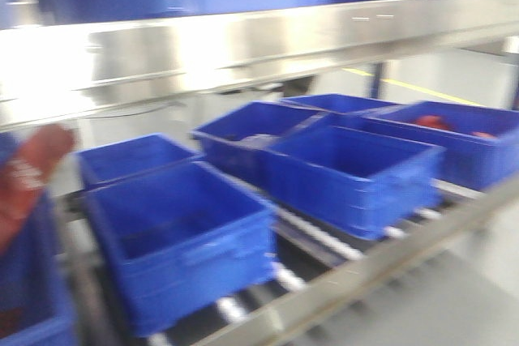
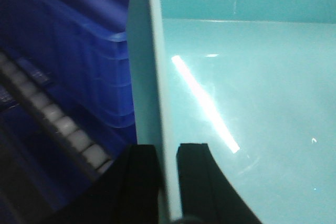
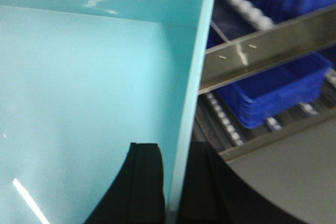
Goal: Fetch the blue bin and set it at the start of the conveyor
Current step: 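Drive the base away from the shelving, holding the bin in both grippers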
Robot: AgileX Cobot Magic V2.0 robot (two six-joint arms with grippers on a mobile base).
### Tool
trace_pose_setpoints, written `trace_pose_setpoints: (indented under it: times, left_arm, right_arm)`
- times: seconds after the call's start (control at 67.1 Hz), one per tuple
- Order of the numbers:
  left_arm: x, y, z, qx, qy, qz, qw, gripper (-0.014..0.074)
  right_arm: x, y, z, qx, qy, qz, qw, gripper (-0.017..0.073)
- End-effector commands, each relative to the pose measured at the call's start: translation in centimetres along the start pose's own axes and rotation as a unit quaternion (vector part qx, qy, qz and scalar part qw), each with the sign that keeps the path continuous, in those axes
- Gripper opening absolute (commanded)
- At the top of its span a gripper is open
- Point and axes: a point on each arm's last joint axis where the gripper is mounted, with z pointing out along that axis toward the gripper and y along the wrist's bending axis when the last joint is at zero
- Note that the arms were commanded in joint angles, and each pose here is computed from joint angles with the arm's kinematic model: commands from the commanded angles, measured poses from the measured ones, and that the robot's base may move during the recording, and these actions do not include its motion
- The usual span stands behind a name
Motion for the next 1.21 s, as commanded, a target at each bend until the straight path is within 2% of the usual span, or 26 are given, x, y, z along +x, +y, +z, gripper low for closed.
trace_pose_setpoints:
  times: [0.0, 1.192]
  left_arm:
    - [-0.72, -0.16, -0.65, 0.008, -0.033, 0.001, 0.999, -0.0111]
    - [-0.76, -0.02, -0.65, 0.003, -0.034, 0.005, 0.999, -0.0111]
  right_arm:
    - [-0.54, -0.26, -0.66, 0.009, -0.025, -0.013, 1.0, -0.0152]
    - [-0.54, -0.26, -0.66, 0.009, -0.025, -0.013, 1.0, -0.0152]
